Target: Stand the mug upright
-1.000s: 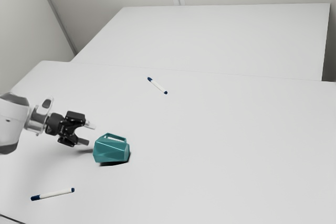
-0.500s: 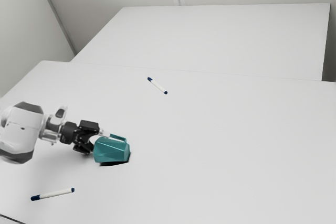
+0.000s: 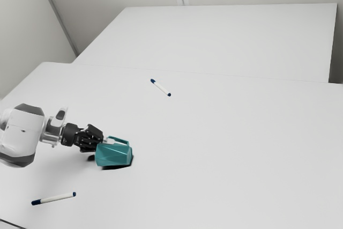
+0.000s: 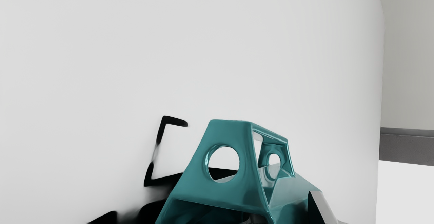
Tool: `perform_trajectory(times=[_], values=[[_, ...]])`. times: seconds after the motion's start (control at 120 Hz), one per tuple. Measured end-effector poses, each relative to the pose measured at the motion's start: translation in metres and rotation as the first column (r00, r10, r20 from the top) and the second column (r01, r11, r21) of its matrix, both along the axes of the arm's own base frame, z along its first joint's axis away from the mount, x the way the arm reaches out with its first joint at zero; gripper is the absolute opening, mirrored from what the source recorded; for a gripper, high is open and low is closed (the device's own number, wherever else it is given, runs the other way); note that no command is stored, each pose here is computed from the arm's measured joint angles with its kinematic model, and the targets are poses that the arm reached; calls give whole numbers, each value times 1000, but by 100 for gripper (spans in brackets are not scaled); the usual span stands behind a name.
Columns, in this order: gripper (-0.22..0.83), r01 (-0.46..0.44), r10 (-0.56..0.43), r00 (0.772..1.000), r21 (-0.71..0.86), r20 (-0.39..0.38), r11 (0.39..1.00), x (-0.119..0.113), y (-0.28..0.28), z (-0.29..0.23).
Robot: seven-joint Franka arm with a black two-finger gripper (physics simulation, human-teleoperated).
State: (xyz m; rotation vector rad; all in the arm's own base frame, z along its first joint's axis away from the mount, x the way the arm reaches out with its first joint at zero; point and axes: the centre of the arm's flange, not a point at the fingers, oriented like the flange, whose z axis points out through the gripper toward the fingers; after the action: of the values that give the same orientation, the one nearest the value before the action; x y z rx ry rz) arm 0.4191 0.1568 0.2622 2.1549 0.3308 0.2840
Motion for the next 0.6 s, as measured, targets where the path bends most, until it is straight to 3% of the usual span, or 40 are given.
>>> perform_trajectory(times=[0.208, 0.433, 0.517, 0.6], values=[[-14, 16, -16, 999, -6, 35, 1000, 5, -3, 15], [-17, 42, -37, 992, -39, 117, 998, 14, -3, 54], [-17, 87, -91, 980, 28, 178, 996, 31, -3, 95], [-17, 212, -248, 948, 185, 200, 960, 69, -17, 140]])
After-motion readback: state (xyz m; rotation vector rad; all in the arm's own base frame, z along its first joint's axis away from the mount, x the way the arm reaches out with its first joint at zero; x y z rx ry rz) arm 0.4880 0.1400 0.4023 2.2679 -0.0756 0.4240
